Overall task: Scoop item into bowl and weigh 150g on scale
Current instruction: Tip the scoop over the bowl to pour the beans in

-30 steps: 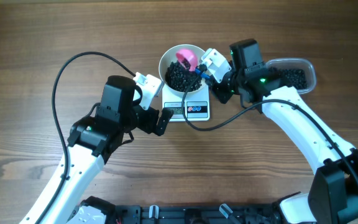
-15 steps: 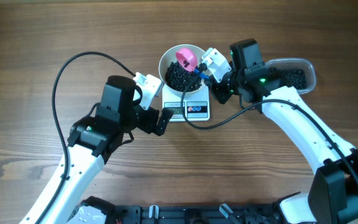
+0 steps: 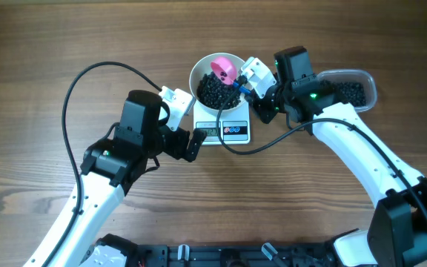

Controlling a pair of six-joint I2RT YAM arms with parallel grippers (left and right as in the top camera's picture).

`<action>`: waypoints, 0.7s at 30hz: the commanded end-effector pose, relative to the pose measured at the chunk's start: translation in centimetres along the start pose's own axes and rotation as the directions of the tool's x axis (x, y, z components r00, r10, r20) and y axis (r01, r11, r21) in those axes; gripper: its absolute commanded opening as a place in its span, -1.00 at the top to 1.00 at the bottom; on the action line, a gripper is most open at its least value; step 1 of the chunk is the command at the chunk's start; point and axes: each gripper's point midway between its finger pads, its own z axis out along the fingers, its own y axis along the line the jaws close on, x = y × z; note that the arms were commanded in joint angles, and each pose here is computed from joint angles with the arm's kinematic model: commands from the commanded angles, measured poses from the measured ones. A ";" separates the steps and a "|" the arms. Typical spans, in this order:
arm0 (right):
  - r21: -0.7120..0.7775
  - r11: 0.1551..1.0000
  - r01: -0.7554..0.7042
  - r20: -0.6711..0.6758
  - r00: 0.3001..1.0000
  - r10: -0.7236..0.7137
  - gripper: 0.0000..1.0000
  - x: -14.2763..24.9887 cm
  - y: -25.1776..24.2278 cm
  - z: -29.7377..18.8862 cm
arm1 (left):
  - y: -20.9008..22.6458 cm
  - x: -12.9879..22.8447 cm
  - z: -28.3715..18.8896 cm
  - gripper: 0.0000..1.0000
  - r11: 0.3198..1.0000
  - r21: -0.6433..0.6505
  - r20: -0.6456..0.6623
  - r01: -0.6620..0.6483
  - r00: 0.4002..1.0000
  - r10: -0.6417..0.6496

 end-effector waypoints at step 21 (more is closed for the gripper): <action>-0.052 0.993 0.105 0.035 0.994 -0.104 0.91 -0.8 1.0 0.3 | -0.2 0.3 0.3 -1.00 1.000 0.011 -0.012 -0.011 1.000 0.011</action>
